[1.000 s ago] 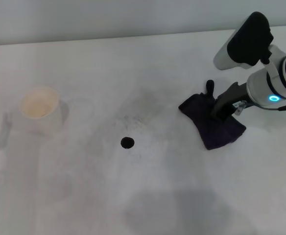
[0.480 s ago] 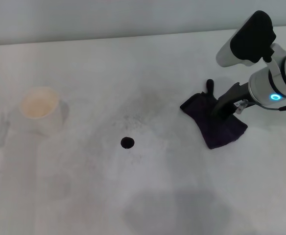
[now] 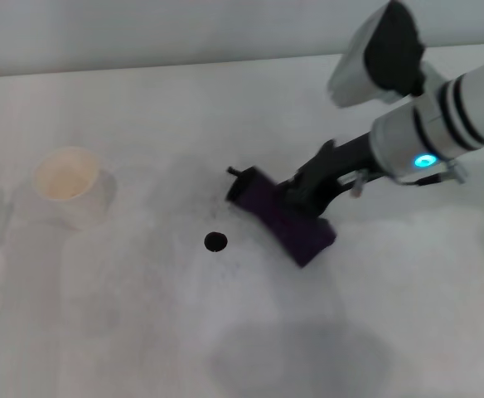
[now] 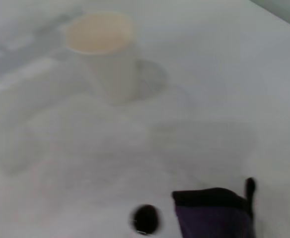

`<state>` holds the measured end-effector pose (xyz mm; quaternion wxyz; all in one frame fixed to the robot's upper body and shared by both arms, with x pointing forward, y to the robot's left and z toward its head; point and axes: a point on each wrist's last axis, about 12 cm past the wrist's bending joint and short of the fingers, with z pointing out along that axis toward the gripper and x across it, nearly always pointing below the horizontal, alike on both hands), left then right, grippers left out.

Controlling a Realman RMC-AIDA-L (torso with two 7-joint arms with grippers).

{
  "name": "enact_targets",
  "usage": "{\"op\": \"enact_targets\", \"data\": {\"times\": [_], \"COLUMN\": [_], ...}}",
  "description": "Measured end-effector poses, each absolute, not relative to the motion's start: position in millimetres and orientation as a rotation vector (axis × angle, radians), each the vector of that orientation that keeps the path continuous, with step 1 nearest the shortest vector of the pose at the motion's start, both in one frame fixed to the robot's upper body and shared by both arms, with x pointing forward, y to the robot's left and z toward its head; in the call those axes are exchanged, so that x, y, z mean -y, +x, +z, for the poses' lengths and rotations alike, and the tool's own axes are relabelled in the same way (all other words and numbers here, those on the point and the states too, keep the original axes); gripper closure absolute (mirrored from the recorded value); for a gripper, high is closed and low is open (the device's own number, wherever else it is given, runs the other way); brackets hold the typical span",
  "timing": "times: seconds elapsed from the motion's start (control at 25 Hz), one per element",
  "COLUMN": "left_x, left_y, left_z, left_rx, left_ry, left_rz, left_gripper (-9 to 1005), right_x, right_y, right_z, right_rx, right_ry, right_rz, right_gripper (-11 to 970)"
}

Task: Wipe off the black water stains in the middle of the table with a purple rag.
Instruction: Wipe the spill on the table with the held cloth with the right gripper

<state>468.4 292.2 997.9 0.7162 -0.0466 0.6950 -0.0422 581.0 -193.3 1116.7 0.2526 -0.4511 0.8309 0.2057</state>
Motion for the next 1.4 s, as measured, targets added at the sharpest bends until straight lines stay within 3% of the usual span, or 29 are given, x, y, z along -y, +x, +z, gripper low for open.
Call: {"op": "enact_targets", "data": {"times": [0.68, 1.08, 1.4], "left_x": [-289.5, -292.1, -295.9], "left_y": [475.3, 475.3, 474.6], "left_z": [1001.5, 1000.4, 999.7], "left_rx": [-1.524, -1.533, -1.536], "left_ry": [-0.097, -0.112, -0.118], "left_rz": [-0.102, -0.091, -0.085], "left_gripper": [109, 108, 108], "right_x": [128.2, 133.2, 160.1], "right_y": [565.6, 574.7, 597.3], "right_z": [1072.2, 1063.2, 1066.9], "right_rx": [-2.139, -2.136, -2.186], "right_ry": [-1.404, -1.311, -1.103], "right_rz": [0.565, 0.474, 0.429], "right_gripper": [889, 868, 852]}}
